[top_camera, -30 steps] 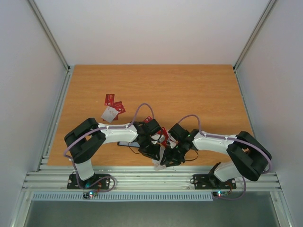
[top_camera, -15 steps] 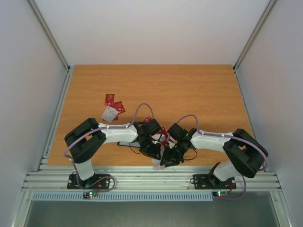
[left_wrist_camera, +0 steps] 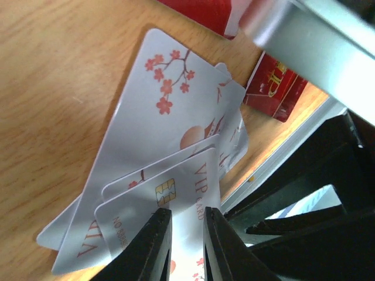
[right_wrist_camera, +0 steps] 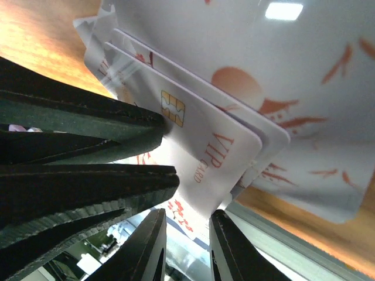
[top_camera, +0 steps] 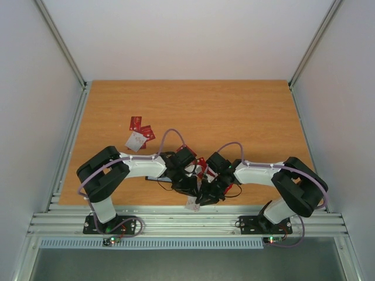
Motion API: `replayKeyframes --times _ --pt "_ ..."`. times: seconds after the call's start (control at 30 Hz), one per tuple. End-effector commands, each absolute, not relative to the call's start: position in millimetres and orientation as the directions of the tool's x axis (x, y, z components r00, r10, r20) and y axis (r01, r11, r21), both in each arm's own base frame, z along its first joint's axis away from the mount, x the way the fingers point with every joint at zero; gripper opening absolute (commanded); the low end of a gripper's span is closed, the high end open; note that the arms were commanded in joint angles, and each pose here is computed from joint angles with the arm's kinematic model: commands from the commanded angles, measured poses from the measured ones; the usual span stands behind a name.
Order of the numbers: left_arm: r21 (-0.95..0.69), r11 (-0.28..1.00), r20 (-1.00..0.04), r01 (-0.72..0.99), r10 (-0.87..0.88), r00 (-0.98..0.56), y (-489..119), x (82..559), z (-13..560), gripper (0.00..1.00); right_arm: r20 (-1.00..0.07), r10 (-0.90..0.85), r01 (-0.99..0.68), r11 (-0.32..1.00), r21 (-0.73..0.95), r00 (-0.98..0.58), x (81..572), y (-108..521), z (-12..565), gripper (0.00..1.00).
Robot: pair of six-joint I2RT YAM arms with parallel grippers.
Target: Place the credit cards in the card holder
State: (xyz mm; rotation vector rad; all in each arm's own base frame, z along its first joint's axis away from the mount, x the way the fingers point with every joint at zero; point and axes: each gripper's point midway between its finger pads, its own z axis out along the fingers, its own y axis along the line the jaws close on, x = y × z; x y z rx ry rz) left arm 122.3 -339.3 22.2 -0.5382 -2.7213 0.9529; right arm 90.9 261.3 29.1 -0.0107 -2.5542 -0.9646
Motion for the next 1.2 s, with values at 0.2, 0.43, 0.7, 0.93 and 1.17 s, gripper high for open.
replayKeyframes --times 0.2,0.43,0.7,0.93,1.17 --pt "-0.651 0.751 0.104 0.110 0.232 -0.967 -319.7 140.5 -0.4 0.19 0.272 -0.094 0.150 0.642 0.752 -0.958 130.2 292.3 36.8 0.22" --pt "-0.685 0.726 0.089 0.058 0.163 -0.982 -315.1 152.9 15.1 0.19 0.238 -0.070 0.145 0.618 0.772 -0.969 143.2 301.1 41.3 0.22" --pt "-0.640 0.749 -0.025 0.169 0.200 -0.980 -304.2 165.6 58.2 0.28 0.225 -0.103 0.086 0.713 0.696 -0.969 127.5 275.4 56.4 0.22" --pt "-0.515 0.813 -0.062 0.270 0.279 -0.958 -278.6 163.9 59.9 0.34 0.219 -0.063 0.077 0.813 0.577 -0.974 116.6 242.0 61.6 0.23" --pt "-0.450 0.840 0.022 0.304 0.350 -0.936 -265.1 152.0 24.3 0.41 0.276 -0.015 0.142 0.830 0.539 -0.961 109.2 237.2 51.1 0.26"
